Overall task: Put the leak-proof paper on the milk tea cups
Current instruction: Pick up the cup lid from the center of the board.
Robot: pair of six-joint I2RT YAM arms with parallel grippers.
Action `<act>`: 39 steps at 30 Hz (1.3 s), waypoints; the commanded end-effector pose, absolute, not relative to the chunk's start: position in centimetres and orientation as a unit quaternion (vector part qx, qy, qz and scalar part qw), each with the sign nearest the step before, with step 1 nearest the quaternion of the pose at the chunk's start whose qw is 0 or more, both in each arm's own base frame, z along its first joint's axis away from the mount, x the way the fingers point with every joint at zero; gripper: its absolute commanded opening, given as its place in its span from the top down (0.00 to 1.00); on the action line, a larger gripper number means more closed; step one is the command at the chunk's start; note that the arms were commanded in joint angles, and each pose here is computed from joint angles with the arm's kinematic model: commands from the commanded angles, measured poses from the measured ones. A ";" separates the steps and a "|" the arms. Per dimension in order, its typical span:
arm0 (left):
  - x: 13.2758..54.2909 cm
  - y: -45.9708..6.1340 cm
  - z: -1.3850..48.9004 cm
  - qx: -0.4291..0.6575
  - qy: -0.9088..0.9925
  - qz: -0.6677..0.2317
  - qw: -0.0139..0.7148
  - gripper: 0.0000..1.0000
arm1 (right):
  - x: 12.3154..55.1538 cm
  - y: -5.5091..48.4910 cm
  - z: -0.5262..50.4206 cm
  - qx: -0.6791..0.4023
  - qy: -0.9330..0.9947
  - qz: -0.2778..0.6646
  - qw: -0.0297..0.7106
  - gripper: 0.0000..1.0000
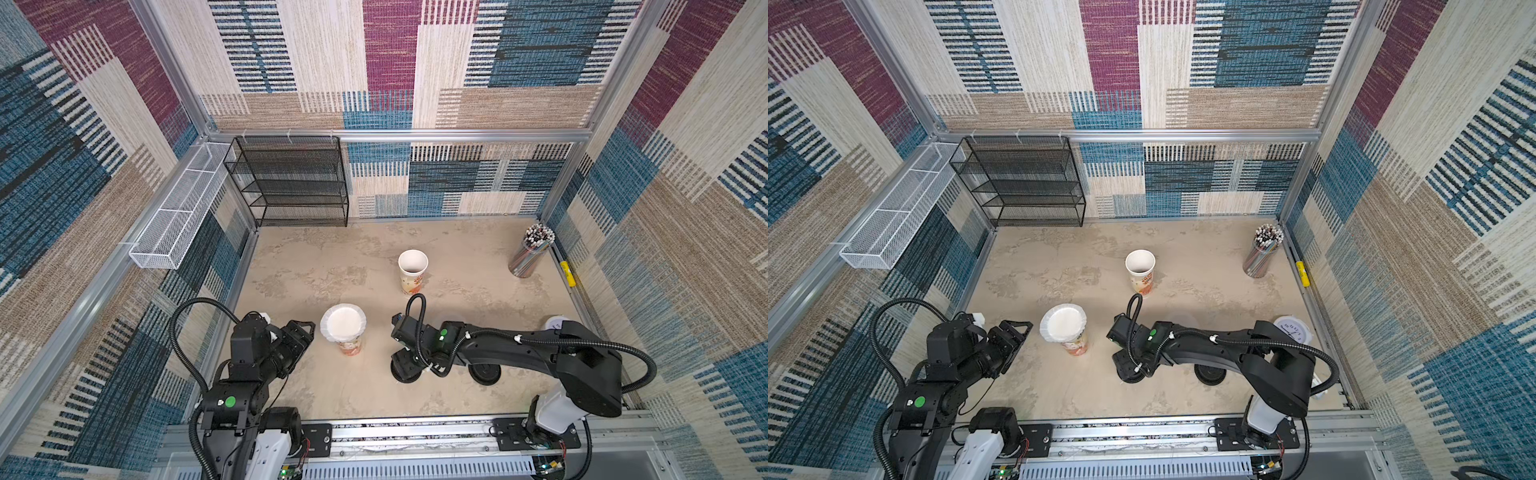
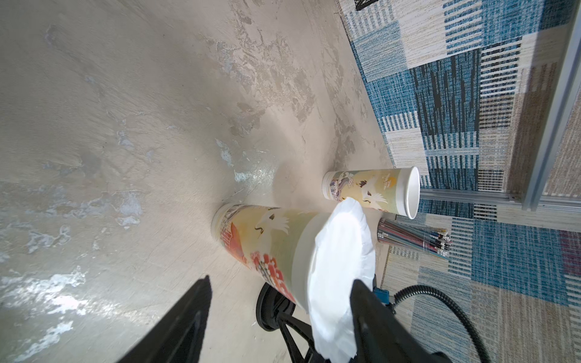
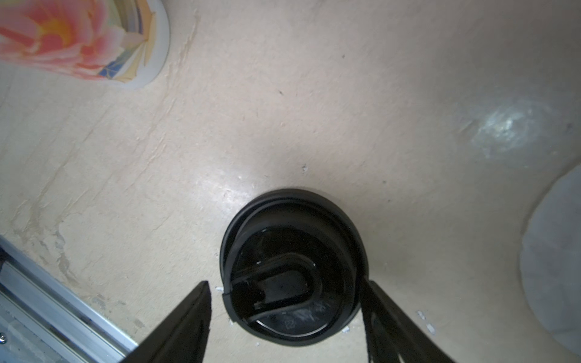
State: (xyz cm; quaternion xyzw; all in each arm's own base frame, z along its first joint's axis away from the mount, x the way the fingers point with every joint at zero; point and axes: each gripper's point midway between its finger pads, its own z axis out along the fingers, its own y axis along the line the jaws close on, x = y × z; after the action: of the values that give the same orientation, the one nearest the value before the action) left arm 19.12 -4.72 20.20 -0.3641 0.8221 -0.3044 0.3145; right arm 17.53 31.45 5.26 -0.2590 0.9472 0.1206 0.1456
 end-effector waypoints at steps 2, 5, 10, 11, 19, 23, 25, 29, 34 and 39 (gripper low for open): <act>19.0 -4.7 20.1 -0.367 0.823 -0.303 0.312 0.27 | 17.4 31.0 5.1 -0.252 0.953 0.097 0.140 0.25; 19.0 -4.7 20.1 -0.367 0.822 -0.303 0.312 0.27 | 17.3 30.9 4.8 -0.254 0.954 0.088 0.136 0.23; 19.0 -4.7 20.0 -0.368 0.822 -0.303 0.311 0.27 | 17.0 31.4 4.5 -0.261 0.953 0.086 0.130 0.18; 19.0 -4.7 20.0 -0.368 0.822 -0.303 0.312 0.27 | 17.0 31.4 4.3 -0.262 0.953 0.084 0.129 0.18; 18.9 -4.7 20.0 -0.367 0.822 -0.304 0.311 0.28 | 16.8 31.1 3.6 -0.265 0.954 0.063 0.124 0.20; 18.9 -4.7 20.0 -0.367 0.822 -0.303 0.311 0.29 | 16.7 31.0 3.1 -0.271 0.954 0.048 0.120 0.19; 18.9 -4.7 20.1 -0.367 0.822 -0.304 0.312 0.29 | 16.7 31.0 2.9 -0.274 0.953 0.042 0.119 0.19; 18.9 -4.7 20.1 -0.367 0.821 -0.304 0.313 0.29 | 16.6 30.8 2.6 -0.277 0.953 0.028 0.117 0.20; 18.9 -4.6 20.2 -0.367 0.821 -0.302 0.315 0.29 | 16.6 30.5 2.2 -0.278 0.954 0.016 0.114 0.23; 18.8 -4.6 20.1 -0.368 0.822 -0.301 0.314 0.29 | 16.7 30.5 2.5 -0.276 0.954 0.016 0.119 0.27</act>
State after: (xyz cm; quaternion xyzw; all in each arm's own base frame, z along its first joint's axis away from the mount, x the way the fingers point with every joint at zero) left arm 19.04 -4.72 20.29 -0.3632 0.8209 -0.3057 0.3173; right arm 16.78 31.23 2.61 -0.2824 0.9509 0.0326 0.1224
